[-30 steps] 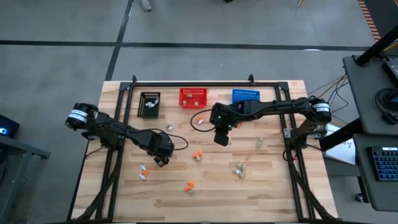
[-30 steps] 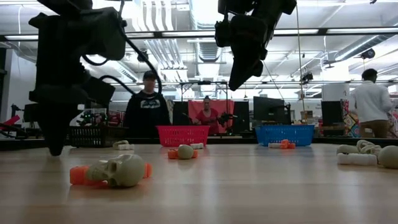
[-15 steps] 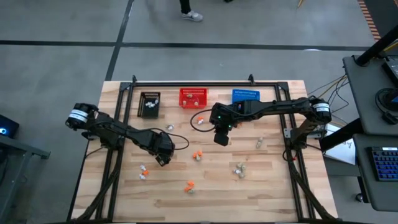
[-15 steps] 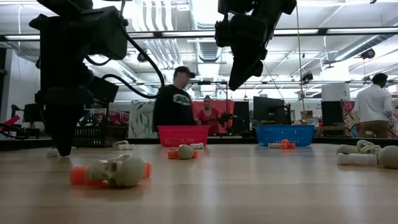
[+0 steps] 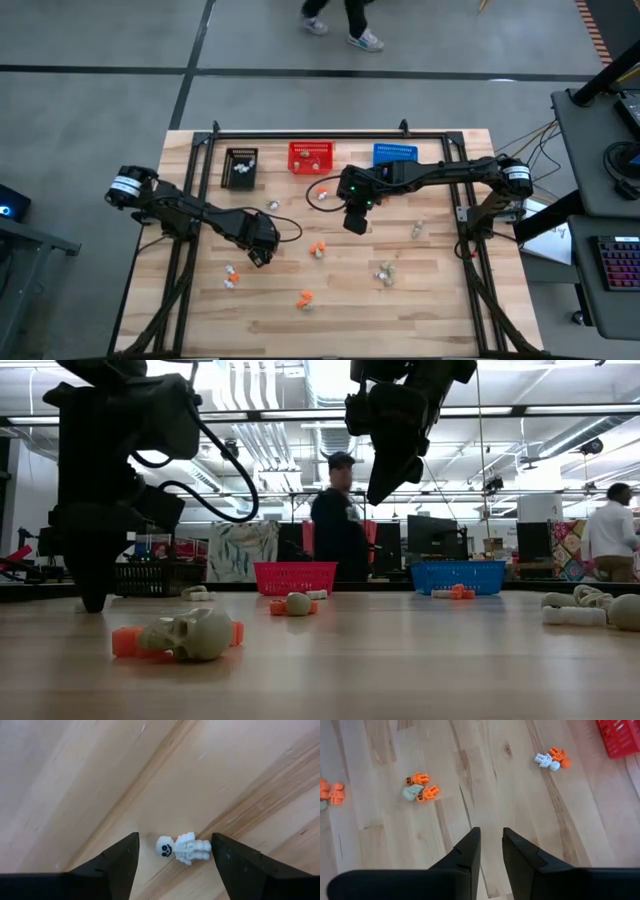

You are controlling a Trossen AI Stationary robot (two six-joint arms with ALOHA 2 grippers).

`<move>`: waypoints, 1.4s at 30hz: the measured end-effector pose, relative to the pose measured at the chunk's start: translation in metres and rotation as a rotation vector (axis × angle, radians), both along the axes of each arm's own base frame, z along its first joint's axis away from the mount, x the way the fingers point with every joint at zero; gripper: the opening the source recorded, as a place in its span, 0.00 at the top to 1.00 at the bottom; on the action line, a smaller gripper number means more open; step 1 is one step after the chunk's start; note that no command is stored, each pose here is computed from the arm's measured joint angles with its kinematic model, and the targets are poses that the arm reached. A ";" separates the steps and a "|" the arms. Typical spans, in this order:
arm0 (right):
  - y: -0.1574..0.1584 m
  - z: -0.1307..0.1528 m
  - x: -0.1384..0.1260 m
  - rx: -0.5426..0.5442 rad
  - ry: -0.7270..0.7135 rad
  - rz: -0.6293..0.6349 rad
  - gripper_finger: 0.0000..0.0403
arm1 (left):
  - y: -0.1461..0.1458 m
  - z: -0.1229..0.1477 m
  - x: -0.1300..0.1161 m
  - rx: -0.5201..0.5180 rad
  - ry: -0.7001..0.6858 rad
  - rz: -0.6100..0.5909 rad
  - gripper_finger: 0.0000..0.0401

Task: Sort Halloween decoration
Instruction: Put the white skeleton toy into the black bin

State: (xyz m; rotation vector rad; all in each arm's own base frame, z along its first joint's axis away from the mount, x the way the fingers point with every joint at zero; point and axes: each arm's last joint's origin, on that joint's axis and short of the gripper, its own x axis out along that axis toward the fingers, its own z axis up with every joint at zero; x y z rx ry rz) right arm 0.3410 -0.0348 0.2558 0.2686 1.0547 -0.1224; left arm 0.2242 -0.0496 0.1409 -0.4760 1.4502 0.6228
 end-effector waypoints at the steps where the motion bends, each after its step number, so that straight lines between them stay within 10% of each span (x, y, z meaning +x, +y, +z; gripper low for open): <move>1: 0.000 0.000 0.000 0.000 0.000 0.000 0.82 | 0.000 0.000 0.000 0.000 -0.002 0.001 0.42; 25: 0.000 0.000 0.000 -0.002 -0.001 0.001 0.83 | -0.001 -0.003 0.001 -0.011 0.007 -0.003 0.43; 42: 0.000 0.000 0.000 -0.002 -0.001 0.001 0.83 | -0.003 0.000 0.004 -0.021 -0.003 -0.022 0.81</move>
